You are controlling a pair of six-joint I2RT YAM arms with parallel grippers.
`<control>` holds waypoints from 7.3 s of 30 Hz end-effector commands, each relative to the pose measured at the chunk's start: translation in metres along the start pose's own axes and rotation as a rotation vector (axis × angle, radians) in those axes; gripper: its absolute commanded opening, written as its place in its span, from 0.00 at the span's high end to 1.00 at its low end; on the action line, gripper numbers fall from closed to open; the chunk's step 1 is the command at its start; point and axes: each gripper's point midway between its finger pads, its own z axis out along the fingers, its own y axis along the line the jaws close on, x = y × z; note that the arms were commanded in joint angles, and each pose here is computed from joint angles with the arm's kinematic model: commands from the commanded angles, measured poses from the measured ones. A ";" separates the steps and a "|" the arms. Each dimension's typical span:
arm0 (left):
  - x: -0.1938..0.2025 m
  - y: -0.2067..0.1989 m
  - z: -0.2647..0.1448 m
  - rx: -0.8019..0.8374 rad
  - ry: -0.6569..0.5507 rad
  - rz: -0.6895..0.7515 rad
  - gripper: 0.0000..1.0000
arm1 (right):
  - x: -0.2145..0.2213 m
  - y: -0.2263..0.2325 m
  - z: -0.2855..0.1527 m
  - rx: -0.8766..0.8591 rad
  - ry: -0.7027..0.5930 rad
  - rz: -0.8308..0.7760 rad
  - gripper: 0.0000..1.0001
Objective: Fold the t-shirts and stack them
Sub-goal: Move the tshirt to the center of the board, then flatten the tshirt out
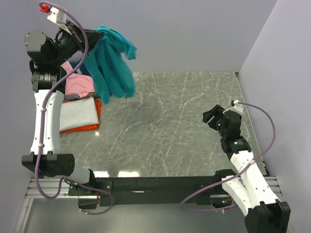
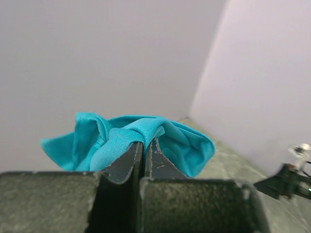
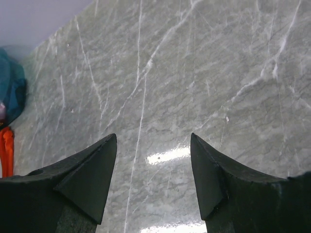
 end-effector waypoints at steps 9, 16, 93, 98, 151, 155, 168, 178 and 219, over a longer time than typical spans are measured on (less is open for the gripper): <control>0.084 -0.075 0.033 0.282 0.122 -0.339 0.72 | 0.004 -0.009 -0.016 0.005 -0.032 -0.009 0.31; 0.299 -0.025 0.026 -0.129 0.633 -0.478 0.08 | 0.015 -0.007 -0.013 -0.019 0.014 -0.019 0.31; 0.456 0.013 -0.182 -0.792 0.825 -0.612 1.00 | 0.105 0.103 0.195 -0.094 0.453 -0.097 0.73; 0.439 0.029 -0.163 -0.791 0.798 -0.575 1.00 | 0.066 0.109 0.197 -0.126 0.399 -0.077 1.00; 0.363 0.002 -0.193 -0.662 0.488 -0.615 0.99 | 0.045 -0.017 0.012 0.002 0.231 0.028 0.47; 0.361 0.003 -0.194 -0.672 0.477 -0.607 1.00 | 0.043 0.005 0.035 -0.109 0.279 -0.035 0.48; 0.358 0.006 -0.194 -0.682 0.479 -0.591 1.00 | 0.092 0.061 0.117 -0.309 0.545 -0.147 0.48; 0.351 0.006 -0.197 -0.700 0.461 -0.577 1.00 | 0.126 0.073 0.142 -0.278 0.618 -0.233 0.50; 0.350 0.005 -0.197 -0.692 0.456 -0.575 1.00 | 0.111 0.048 0.129 -0.194 0.542 -0.240 0.74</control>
